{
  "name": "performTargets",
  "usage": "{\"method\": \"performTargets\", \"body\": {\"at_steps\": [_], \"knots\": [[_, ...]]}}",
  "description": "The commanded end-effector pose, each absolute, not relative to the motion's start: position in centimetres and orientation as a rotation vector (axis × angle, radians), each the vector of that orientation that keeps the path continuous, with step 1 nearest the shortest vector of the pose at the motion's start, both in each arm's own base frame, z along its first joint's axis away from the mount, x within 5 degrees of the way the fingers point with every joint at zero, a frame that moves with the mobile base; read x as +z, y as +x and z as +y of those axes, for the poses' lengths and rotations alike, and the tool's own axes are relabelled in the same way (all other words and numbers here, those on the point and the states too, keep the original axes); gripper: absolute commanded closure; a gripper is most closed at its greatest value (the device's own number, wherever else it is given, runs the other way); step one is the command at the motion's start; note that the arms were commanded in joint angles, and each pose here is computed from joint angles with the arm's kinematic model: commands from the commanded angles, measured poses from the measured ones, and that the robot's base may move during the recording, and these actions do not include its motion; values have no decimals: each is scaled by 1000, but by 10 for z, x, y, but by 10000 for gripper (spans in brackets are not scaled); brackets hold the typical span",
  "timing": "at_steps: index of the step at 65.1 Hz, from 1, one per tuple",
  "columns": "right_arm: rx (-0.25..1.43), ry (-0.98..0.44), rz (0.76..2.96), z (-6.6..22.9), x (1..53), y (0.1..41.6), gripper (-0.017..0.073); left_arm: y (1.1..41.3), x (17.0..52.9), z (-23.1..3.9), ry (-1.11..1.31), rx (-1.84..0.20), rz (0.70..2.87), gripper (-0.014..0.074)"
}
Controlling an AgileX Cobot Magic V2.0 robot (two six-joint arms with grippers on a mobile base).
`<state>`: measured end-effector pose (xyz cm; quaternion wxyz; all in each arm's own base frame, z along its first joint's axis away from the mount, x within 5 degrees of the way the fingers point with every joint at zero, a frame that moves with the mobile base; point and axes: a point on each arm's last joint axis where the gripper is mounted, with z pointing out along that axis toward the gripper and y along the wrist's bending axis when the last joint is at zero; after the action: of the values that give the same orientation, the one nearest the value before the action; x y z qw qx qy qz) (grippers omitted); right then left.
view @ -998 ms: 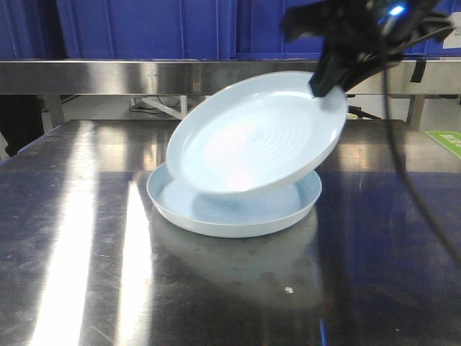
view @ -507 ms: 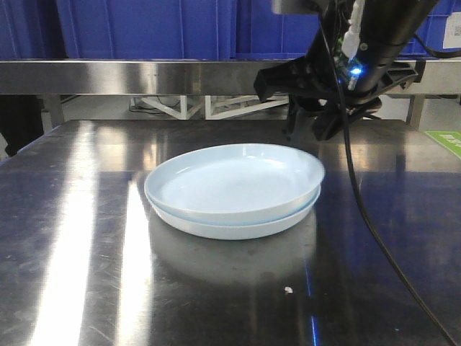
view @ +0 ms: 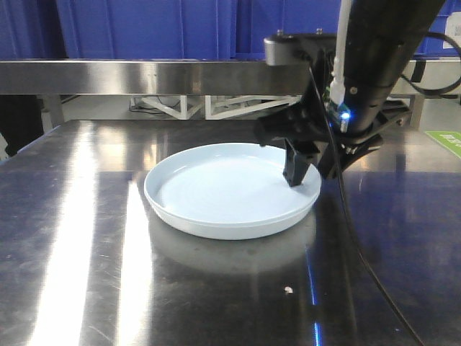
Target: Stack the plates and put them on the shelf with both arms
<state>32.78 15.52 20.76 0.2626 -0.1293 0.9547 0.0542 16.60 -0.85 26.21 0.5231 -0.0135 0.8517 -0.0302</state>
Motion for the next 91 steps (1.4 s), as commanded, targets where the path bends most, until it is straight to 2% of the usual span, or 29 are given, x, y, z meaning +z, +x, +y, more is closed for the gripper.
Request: {"method": "performTargets", "body": {"at_steps": [1, 6, 9, 17, 20, 25, 35, 50, 71, 91], "knots": [[183, -345, 2490, 159, 228, 334, 169, 170, 280, -11, -22, -96, 1920, 508], [181, -346, 2496, 159, 225, 335, 172, 170, 280, -11, -22, -96, 1920, 508], [181, -346, 2495, 159, 225, 335, 213, 170, 280, -11, -22, -96, 1920, 508], [187, -344, 2479, 159, 230, 334, 533, 170, 280, -11, -22, -96, 1920, 508], [198, -341, 2450, 158, 237, 333, 480, 170, 280, -11, -22, -96, 1920, 508], [219, -336, 2393, 157, 252, 330, 513, 170, 280, -11, -22, -96, 1920, 508], [247, -327, 2239, 148, 297, 315, 502, 170, 280, -11, -22, -96, 1920, 508], [262, -210, 2024, 100, 352, 273, 502, 170, 280, -11, -22, -96, 1920, 508], [201, -47, 1814, 34, 361, 178, 502, 170, 280, -11, -22, -96, 1920, 508], [125, 61, 1729, 6, 335, 109, 502, 170, 280, -11, -22, -96, 1920, 508]]}}
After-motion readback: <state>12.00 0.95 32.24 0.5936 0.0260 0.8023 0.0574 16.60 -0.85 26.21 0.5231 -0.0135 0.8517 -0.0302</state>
